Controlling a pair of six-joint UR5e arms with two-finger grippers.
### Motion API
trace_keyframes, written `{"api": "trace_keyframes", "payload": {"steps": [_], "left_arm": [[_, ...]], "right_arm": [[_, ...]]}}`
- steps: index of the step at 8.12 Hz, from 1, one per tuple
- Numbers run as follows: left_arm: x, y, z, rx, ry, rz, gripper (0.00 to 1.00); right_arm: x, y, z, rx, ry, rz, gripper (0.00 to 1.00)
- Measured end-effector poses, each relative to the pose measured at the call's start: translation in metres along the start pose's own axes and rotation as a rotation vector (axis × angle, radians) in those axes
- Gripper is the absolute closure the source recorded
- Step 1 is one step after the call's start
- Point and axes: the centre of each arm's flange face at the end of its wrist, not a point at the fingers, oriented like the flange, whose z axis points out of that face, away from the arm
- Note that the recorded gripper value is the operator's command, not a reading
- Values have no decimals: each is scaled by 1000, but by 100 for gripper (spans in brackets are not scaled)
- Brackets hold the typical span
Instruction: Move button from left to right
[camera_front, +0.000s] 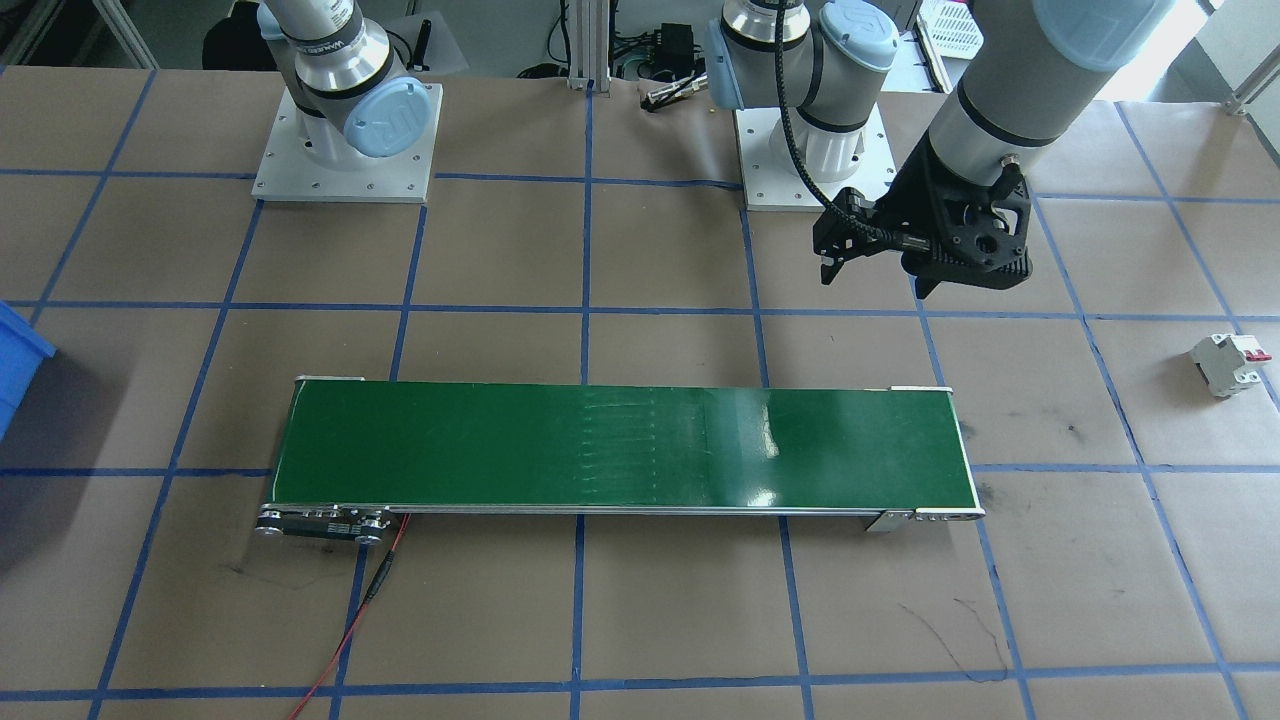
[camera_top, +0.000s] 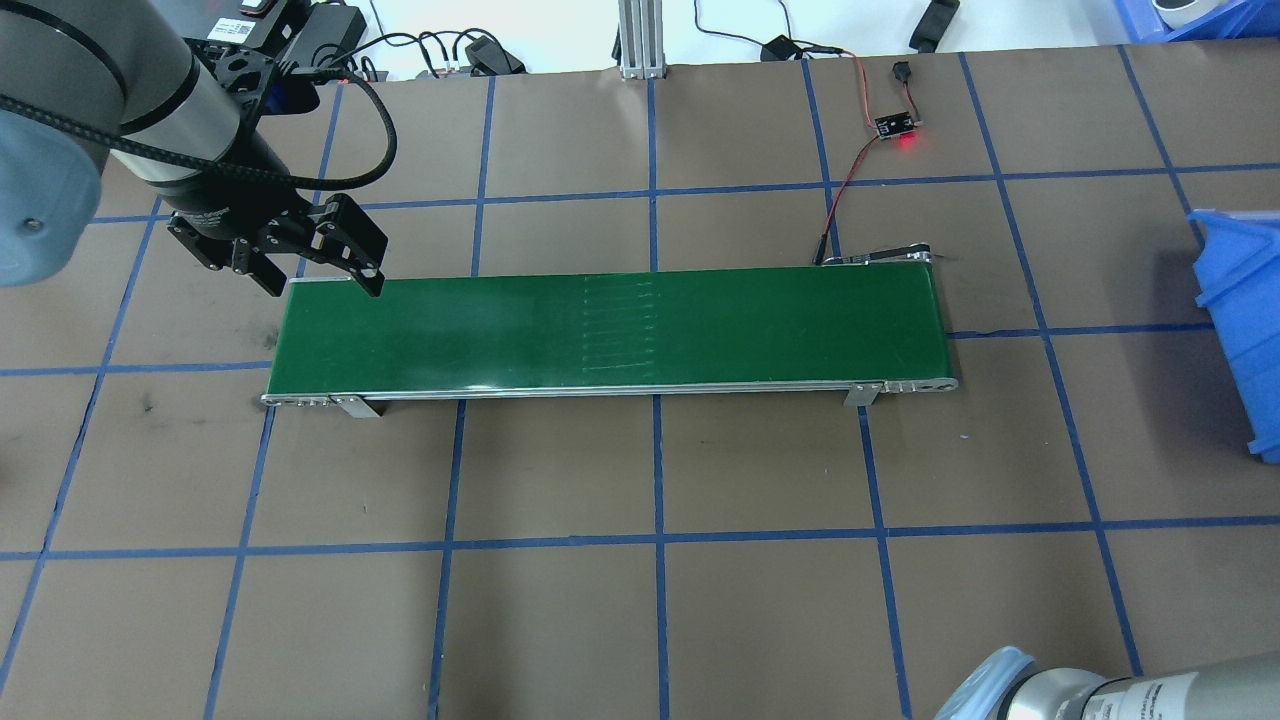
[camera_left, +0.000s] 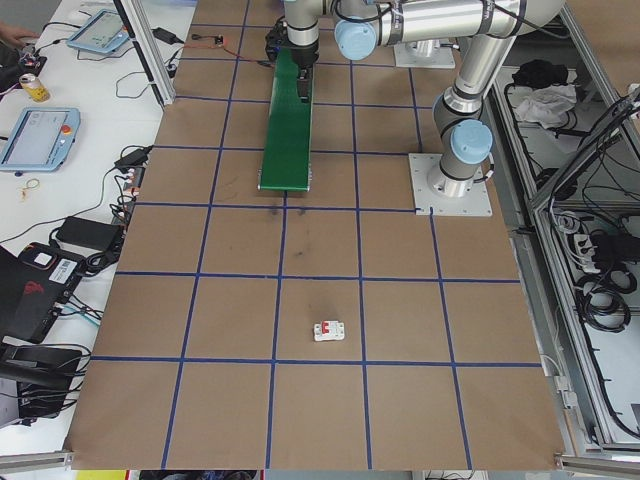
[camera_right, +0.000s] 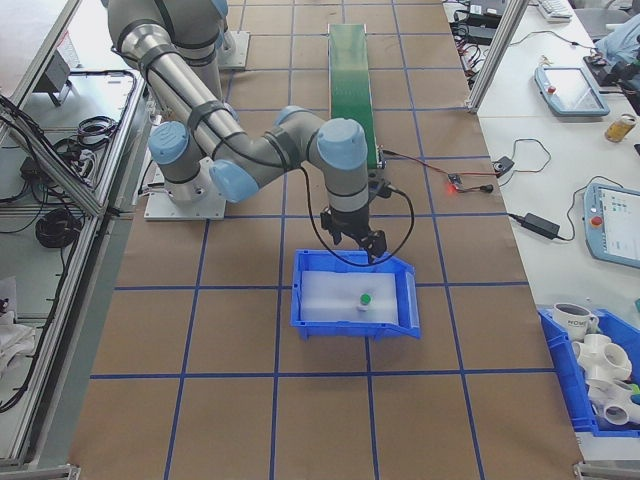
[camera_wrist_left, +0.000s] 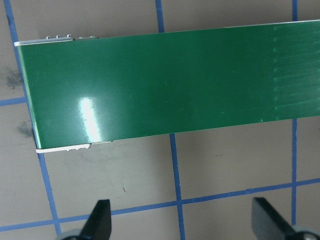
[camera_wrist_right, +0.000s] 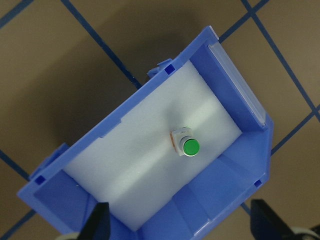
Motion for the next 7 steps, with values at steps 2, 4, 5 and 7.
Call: {"api": "trace_keyframes", "payload": {"steps": [2,4,5,7], "left_arm": [[1,0,3,-6,1,0,0],[0,-1,2,-4,-4,1,0],[0,-1,1,-3,-3,0,0],[0,0,3,-5,0,0,0]], "right_arm": [[-39,-20,-57,-2,-58,224,0],[-80,-84,-99,-22,-92,341,0],[-107,-126,-118,-33,-103,403,0],[-163,-205,-146,-37,-113,530,0]]}}
